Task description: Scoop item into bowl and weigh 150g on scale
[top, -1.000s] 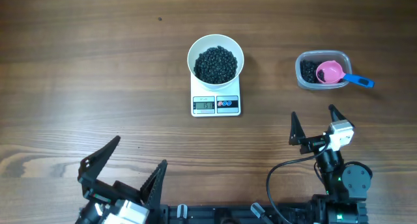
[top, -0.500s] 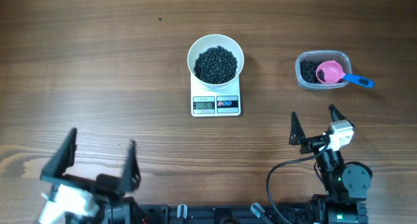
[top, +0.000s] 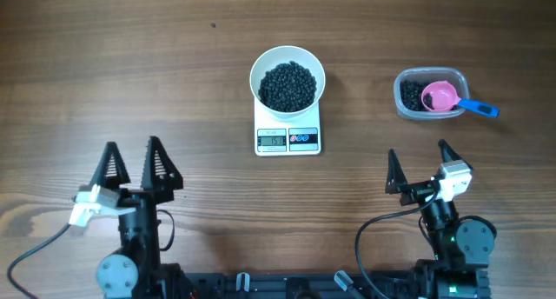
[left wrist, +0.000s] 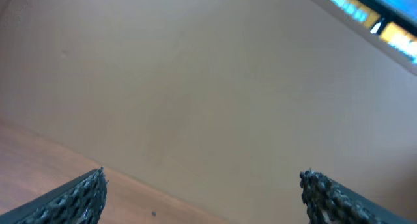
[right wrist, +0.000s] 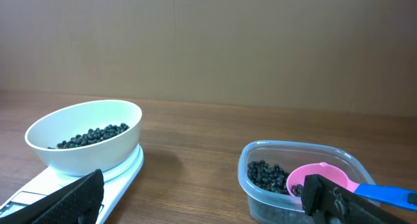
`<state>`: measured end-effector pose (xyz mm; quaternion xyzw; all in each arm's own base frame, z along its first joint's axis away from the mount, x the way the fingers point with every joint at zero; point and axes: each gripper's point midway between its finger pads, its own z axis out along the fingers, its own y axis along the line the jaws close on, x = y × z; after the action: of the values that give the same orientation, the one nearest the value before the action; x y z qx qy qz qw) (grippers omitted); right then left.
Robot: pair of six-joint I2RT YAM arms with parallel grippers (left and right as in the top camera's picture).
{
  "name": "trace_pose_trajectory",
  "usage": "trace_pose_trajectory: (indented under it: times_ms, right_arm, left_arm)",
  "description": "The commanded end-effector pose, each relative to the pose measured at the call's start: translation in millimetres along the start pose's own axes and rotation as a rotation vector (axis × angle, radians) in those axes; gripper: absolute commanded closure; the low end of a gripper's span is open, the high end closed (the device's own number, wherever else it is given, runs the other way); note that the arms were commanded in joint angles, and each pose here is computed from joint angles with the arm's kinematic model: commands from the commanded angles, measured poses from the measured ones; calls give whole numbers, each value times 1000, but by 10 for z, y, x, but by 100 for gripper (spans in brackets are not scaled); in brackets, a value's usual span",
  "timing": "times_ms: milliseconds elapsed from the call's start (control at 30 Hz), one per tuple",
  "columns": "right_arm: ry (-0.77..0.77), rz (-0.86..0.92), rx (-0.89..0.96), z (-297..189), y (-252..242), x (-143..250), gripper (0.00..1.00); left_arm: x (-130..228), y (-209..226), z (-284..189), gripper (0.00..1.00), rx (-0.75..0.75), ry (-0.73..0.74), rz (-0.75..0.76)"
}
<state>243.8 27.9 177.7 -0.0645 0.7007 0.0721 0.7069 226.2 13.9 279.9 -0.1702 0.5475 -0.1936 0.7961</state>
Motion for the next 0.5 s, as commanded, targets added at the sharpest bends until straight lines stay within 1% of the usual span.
trace_pose_trajectory:
  times_ms: [0,67,167,200,467]
  right_arm:
    - [-12,-14,-5,-4,13,-28,0]
    - [-13,-14,-5,-4,13,-29,0]
    - [-13,-15,-5,-4,13,-29,0]
    - [-12,-14,-5,-4,13,-28,0]
    - [-10,-14,-5,-3,13,-23,1]
  left_arm:
    - [254,-1,-25,0,60,44,-7]
    - [342,0,-31,0,69,78,20]
    - [483,-142,-63,0,175,133,257]
    - [552,-140,-75,0,187,161,295]
    - [955,101,-159,0,111,343,271]
